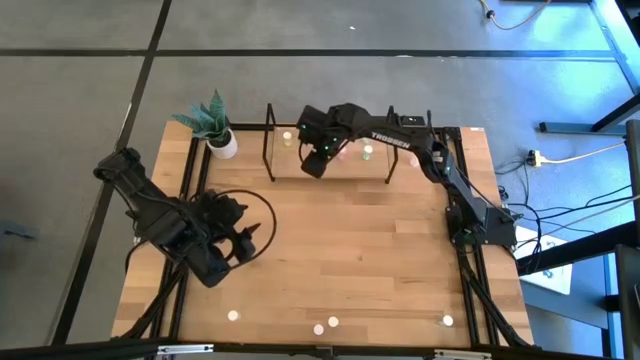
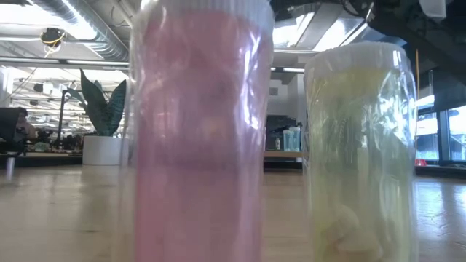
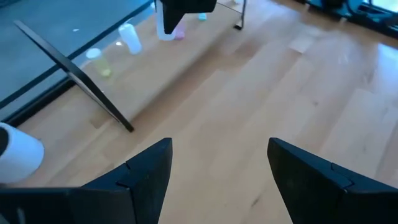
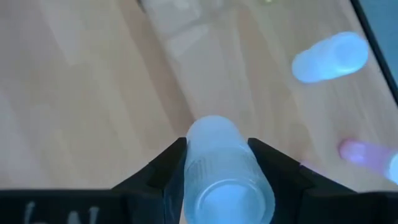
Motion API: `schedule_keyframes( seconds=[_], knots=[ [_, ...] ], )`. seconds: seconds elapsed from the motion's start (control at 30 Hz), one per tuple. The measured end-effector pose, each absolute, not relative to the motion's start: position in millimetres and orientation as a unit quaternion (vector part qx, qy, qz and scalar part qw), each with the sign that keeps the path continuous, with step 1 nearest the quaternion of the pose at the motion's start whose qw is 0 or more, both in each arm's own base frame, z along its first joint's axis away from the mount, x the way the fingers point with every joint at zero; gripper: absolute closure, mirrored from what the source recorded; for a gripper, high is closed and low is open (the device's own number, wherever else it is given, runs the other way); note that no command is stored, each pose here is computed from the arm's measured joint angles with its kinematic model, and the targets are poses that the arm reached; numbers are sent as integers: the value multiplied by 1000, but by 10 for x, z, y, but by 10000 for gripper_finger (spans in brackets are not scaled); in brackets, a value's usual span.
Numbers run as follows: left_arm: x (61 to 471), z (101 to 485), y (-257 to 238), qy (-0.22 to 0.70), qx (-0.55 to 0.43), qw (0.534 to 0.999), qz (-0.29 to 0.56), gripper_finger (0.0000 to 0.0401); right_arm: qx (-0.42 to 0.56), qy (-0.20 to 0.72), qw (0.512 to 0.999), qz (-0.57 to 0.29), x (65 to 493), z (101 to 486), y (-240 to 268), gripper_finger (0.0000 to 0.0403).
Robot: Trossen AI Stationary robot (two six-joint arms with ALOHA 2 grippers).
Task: Pick and place medicine bottles onto shelf by color
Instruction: Put the bottom white pill bottle on the shelf aligned with other white pill bottle
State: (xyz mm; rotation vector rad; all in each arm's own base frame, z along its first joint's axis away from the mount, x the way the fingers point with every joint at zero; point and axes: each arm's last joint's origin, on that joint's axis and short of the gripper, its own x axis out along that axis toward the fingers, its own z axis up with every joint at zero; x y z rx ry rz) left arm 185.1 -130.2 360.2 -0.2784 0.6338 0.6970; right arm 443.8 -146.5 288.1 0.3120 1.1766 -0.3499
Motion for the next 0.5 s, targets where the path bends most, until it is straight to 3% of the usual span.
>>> schedule_keyframes(
  seconds=[0.5],
  knots=[
    [2025,3630,-998,244,-126,866,417,144,149,535,810,-190,4511,2754,-1604,245]
  ],
)
